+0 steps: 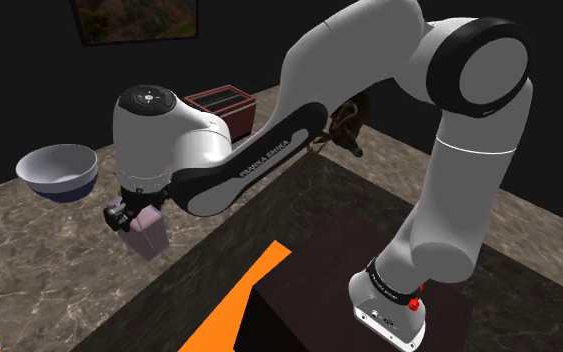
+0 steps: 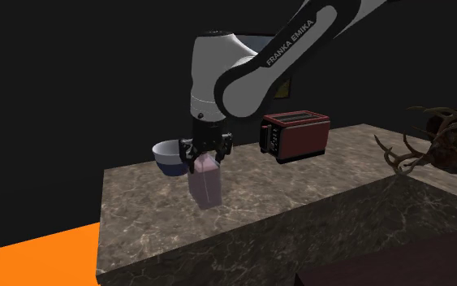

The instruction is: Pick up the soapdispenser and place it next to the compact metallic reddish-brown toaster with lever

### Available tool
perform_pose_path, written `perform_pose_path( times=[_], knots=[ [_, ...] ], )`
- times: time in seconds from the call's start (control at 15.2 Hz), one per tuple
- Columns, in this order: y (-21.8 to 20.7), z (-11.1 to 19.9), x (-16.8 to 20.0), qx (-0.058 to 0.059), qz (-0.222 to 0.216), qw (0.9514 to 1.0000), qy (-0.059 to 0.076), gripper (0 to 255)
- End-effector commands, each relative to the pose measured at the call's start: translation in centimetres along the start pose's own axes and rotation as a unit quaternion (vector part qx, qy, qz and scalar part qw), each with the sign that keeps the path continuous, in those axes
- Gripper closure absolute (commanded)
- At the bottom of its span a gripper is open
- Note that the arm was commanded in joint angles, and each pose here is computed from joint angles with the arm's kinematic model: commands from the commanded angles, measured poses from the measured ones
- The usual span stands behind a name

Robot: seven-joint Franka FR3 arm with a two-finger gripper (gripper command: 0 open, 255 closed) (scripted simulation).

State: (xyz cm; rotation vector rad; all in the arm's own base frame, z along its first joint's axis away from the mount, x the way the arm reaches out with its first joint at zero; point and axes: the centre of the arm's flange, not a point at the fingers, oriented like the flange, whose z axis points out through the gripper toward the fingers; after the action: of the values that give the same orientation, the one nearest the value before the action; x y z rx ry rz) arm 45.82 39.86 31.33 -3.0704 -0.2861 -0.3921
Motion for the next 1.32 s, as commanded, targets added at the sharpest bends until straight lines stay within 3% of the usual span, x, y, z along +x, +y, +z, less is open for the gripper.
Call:
perform_pose_path(
  times=[0.0, 1.25],
  knots=[
    [0.1, -1.1, 0.3, 0.0, 0.0, 1.0, 0.0, 255],
    [0.0, -10.8, 2.9, 0.0, 0.0, 1.0, 0.0, 255]
  ],
)
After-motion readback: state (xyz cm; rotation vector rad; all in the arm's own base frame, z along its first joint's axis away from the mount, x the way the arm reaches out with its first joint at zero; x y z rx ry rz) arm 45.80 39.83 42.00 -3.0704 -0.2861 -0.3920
